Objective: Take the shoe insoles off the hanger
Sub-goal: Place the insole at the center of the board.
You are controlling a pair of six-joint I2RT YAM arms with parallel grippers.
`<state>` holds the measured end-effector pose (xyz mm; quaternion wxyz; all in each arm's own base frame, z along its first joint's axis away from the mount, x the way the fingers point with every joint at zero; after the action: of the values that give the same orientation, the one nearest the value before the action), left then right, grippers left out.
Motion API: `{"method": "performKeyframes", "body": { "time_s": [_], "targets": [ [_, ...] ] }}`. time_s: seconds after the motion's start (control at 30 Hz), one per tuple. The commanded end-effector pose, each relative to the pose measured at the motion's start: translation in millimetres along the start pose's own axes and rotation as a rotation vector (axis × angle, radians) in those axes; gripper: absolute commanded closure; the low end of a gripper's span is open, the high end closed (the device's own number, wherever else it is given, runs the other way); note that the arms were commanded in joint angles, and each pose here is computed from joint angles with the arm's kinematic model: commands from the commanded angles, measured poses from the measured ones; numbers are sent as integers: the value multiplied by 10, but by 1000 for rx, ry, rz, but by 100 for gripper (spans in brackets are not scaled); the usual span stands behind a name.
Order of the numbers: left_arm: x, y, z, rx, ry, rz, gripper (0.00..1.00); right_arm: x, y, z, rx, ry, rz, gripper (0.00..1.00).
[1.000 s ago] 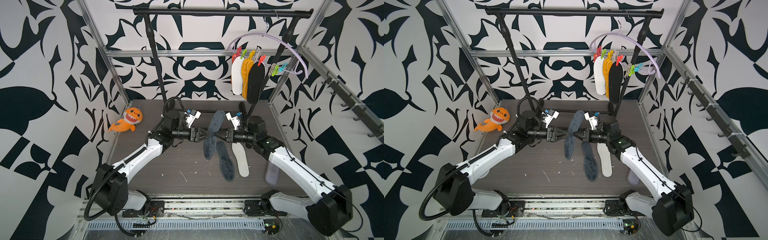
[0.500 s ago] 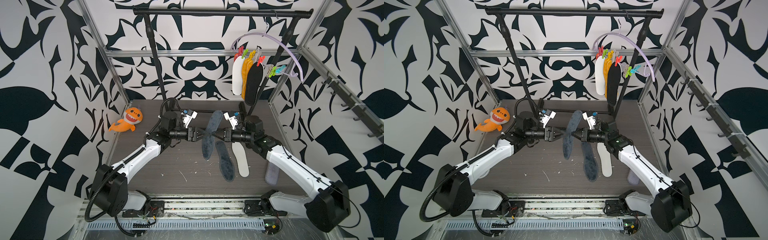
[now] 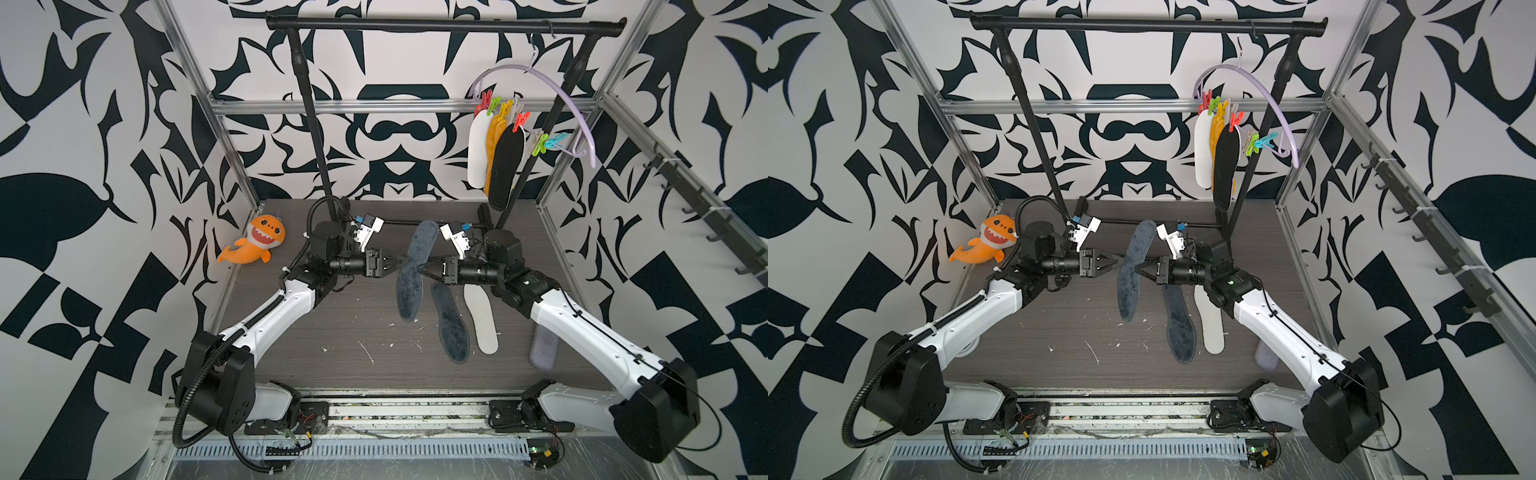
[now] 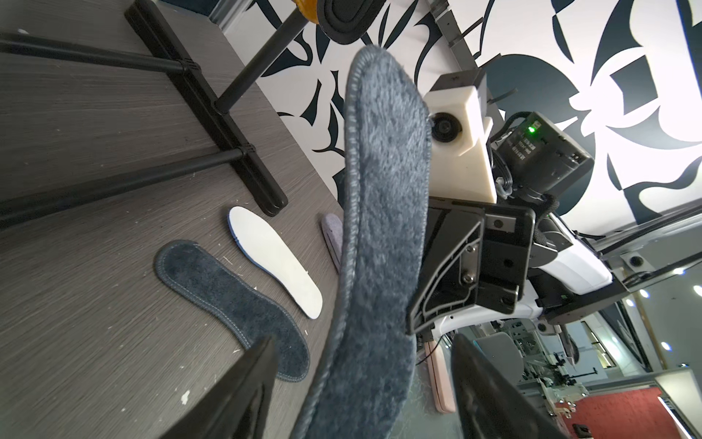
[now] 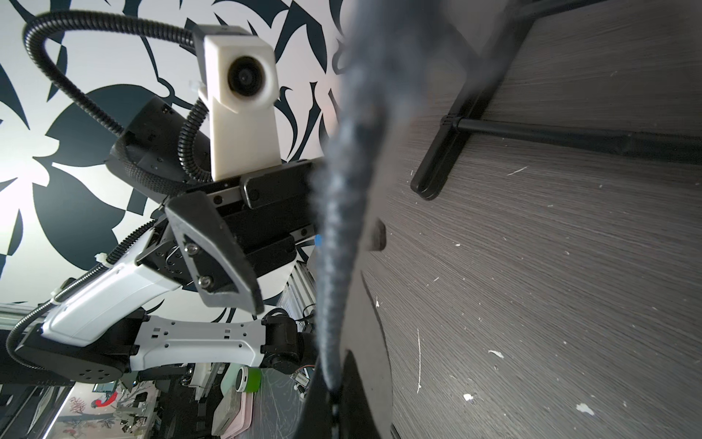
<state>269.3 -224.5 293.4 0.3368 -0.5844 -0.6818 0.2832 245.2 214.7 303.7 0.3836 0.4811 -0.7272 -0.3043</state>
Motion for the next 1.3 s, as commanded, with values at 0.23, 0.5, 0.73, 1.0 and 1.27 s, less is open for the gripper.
{"method": "performKeyframes", "body": {
  "time_s": [0.23,0.5,0.73,1.0,1.27],
  "targets": [
    [5,-25,69,9,23,55,47,-40,151,-137,71,-31,-43,100],
    [-27,-15,97,20,31,62,72,-43,109,-123,62,-32,-19,100],
    [-109,10,177,33,49,58,97,-33,64,-103,56,-35,16,100],
    [-95,245,341,112,26,-72,100,152,-48,-53,62,-94,211,80],
    [-232,665,893,266,45,-262,100,670,-260,16,15,-256,496,50]
  ]
}}
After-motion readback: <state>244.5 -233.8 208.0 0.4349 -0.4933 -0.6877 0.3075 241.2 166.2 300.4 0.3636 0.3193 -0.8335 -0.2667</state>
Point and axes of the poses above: each gripper's point midway between its finger pads, its own x axis back along the fingers, its own y axis along the line the jaws close on, z = x × y, the point moved 7 cm from there along x, back along the fingers
